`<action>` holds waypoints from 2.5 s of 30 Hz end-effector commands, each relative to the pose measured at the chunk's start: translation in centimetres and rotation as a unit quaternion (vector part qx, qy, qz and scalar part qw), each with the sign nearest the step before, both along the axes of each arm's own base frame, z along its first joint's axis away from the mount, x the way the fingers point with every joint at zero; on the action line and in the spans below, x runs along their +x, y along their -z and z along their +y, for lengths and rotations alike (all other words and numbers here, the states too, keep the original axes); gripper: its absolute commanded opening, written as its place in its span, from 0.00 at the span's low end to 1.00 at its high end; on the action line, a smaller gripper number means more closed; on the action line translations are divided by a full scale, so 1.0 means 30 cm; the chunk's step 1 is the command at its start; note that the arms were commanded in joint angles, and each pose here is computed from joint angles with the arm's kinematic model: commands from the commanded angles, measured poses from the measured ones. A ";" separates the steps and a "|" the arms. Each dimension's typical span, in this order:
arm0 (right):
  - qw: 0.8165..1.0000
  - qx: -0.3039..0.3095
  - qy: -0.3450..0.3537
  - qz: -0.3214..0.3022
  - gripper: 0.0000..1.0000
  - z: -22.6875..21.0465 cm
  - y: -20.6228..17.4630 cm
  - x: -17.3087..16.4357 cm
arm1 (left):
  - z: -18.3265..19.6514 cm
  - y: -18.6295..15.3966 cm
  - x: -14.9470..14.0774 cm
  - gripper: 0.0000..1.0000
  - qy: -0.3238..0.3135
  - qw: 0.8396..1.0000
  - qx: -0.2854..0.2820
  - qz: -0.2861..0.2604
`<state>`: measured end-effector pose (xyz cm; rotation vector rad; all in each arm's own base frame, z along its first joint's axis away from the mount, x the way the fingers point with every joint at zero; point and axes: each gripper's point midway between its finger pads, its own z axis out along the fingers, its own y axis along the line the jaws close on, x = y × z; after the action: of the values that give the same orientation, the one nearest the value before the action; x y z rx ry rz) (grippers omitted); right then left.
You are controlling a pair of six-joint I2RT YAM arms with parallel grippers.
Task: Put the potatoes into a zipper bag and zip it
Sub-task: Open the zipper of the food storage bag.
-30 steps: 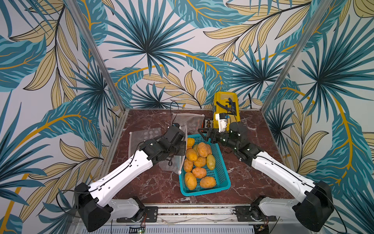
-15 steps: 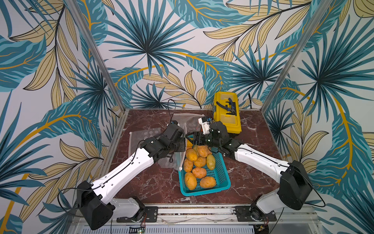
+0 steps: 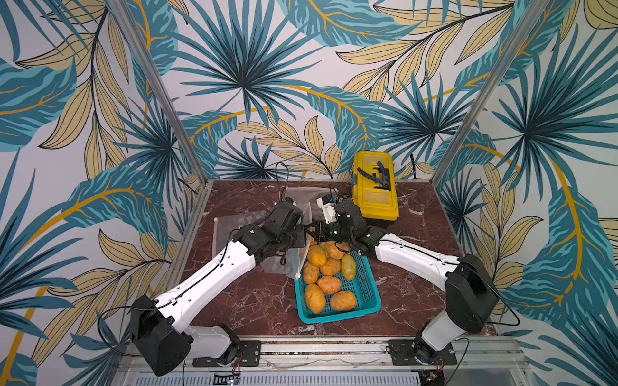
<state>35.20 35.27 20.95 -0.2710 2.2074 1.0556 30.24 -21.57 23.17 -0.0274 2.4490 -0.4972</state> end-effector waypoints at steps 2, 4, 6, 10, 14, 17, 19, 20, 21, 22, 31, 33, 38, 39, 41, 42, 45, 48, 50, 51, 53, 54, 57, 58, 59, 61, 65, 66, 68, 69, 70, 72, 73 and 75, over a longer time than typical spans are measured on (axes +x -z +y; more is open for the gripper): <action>0.999 -0.047 0.015 -0.011 0.02 -0.043 0.034 0.004 | 0.058 -0.087 0.011 0.00 -0.043 0.998 -0.018 -0.036; 0.998 -0.058 0.018 -0.018 0.00 -0.060 0.040 0.001 | 0.126 -0.096 0.000 0.00 -0.085 0.996 0.003 -0.037; 0.997 -0.067 0.016 -0.024 0.00 -0.067 0.042 -0.006 | 0.187 -0.092 -0.015 0.00 -0.129 0.991 0.022 -0.030; 0.994 -0.096 0.013 -0.043 0.00 -0.084 0.058 -0.036 | 0.237 -0.086 -0.034 0.00 -0.168 0.985 0.023 -0.026; 0.990 -0.124 0.029 -0.064 0.00 -0.119 0.067 -0.074 | 0.263 -0.121 -0.055 0.00 -0.173 0.984 0.017 -0.046; 0.986 -0.142 0.042 -0.075 0.00 -0.136 0.084 -0.107 | 0.335 -0.106 -0.065 0.00 -0.216 0.974 0.038 -0.065; 0.984 -0.154 0.044 -0.082 0.00 -0.127 0.098 -0.144 | 0.337 -0.084 -0.078 0.00 -0.220 0.973 0.031 -0.057; 0.983 -0.158 0.045 -0.086 0.00 -0.120 0.103 -0.163 | 0.327 -0.081 -0.087 0.00 -0.216 0.974 0.030 -0.058; 0.983 -0.155 0.045 -0.090 0.00 -0.110 0.102 -0.177 | 0.318 -0.088 -0.094 0.00 -0.212 0.974 0.035 -0.066; 0.984 -0.145 0.040 -0.094 0.00 -0.090 0.104 -0.194 | 0.301 -0.101 -0.107 0.00 -0.202 0.975 0.040 -0.079; 0.990 -0.108 0.037 -0.087 0.00 -0.006 0.126 -0.202 | 0.308 -0.042 -0.170 0.00 -0.214 0.974 0.019 -0.068; 0.989 -0.114 0.030 -0.092 0.00 0.002 0.128 -0.199 | 0.301 -0.039 -0.170 0.00 -0.213 0.975 0.017 -0.065; 0.985 -0.142 0.020 -0.101 0.00 -0.001 0.149 -0.196 | 0.364 -0.044 -0.174 0.00 -0.251 0.963 0.026 -0.092; 0.983 -0.146 0.027 -0.104 0.00 -0.014 0.155 -0.193 | 0.370 -0.053 -0.179 0.00 -0.247 0.964 0.026 -0.097; 0.982 -0.153 0.041 -0.104 0.00 -0.035 0.171 -0.189 | 0.403 -0.049 -0.195 0.00 -0.263 0.959 0.016 -0.105; 0.982 -0.153 0.043 -0.103 0.00 -0.036 0.179 -0.188 | 0.421 -0.042 -0.203 0.00 -0.272 0.956 0.014 -0.109; 0.985 -0.143 0.020 -0.099 0.00 0.023 0.192 -0.199 | 0.433 -0.052 -0.216 0.00 -0.271 0.956 0.008 -0.114; 0.983 -0.150 -0.003 -0.102 0.00 0.113 0.185 -0.205 | 0.446 -0.060 -0.229 0.00 -0.272 0.955 0.000 -0.118; 0.986 -0.135 -0.018 -0.100 0.00 0.174 0.174 -0.203 | 0.487 -0.060 -0.253 0.00 -0.294 0.948 -0.003 -0.119; 0.987 -0.123 -0.031 -0.098 0.00 0.205 0.169 -0.204 | 0.517 -0.061 -0.270 0.00 -0.309 0.943 -0.004 -0.121; 0.989 -0.104 -0.046 -0.096 0.00 0.250 0.166 -0.204 | 0.556 -0.072 -0.295 0.00 -0.322 0.937 -0.018 -0.132; 0.989 -0.103 -0.047 -0.095 0.00 0.262 0.166 -0.200 | 0.571 -0.075 -0.305 0.00 -0.327 0.935 -0.027 -0.137; 0.986 -0.136 -0.024 -0.090 0.00 0.245 0.204 -0.168 | 0.594 -0.063 -0.321 0.00 -0.337 0.930 -0.038 -0.143; 0.985 -0.147 -0.017 -0.087 0.00 0.237 0.216 -0.161 | 0.594 -0.056 -0.320 0.00 -0.338 0.930 -0.038 -0.141; 0.984 -0.158 -0.012 -0.085 0.00 0.229 0.229 -0.157 | 0.591 -0.049 -0.318 0.00 -0.342 0.929 -0.037 -0.138; 0.980 -0.183 0.005 -0.085 0.00 0.203 0.249 -0.148 | 0.587 -0.037 -0.307 0.00 -0.349 0.927 -0.031 -0.134; 0.958 -0.267 0.060 -0.092 0.00 0.116 0.278 -0.122 | 0.592 -0.034 -0.290 0.00 -0.365 0.921 -0.014 -0.139; 0.954 -0.277 0.064 -0.090 0.00 0.104 0.290 -0.123 | 0.592 -0.033 -0.289 0.00 -0.366 0.920 -0.012 -0.139; 0.953 -0.283 0.065 -0.087 0.00 0.091 0.304 -0.131 | 0.592 -0.033 -0.291 0.00 -0.365 0.920 -0.017 -0.139; 0.955 -0.277 0.063 -0.087 0.00 0.092 0.305 -0.136 | 0.594 -0.034 -0.294 0.00 -0.365 0.920 -0.020 -0.139; 0.957 -0.269 0.057 -0.089 0.02 0.099 0.302 -0.142 | 0.595 -0.032 -0.297 0.00 -0.365 0.920 -0.023 -0.138; 0.968 -0.232 0.030 -0.094 0.19 0.132 0.274 -0.166 | 0.595 -0.025 -0.304 0.00 -0.365 0.921 -0.033 -0.135; 0.972 -0.216 0.019 -0.095 0.29 0.145 0.257 -0.179 | 0.594 -0.020 -0.306 0.00 -0.365 0.921 -0.036 -0.133; 0.977 -0.189 0.008 -0.101 0.45 0.159 0.215 -0.195 | 0.590 -0.004 -0.309 0.00 -0.366 0.921 -0.040 -0.126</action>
<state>29.97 40.28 13.13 -0.4892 2.2353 0.5017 21.25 -4.70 23.58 -0.7964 1.9918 -0.2560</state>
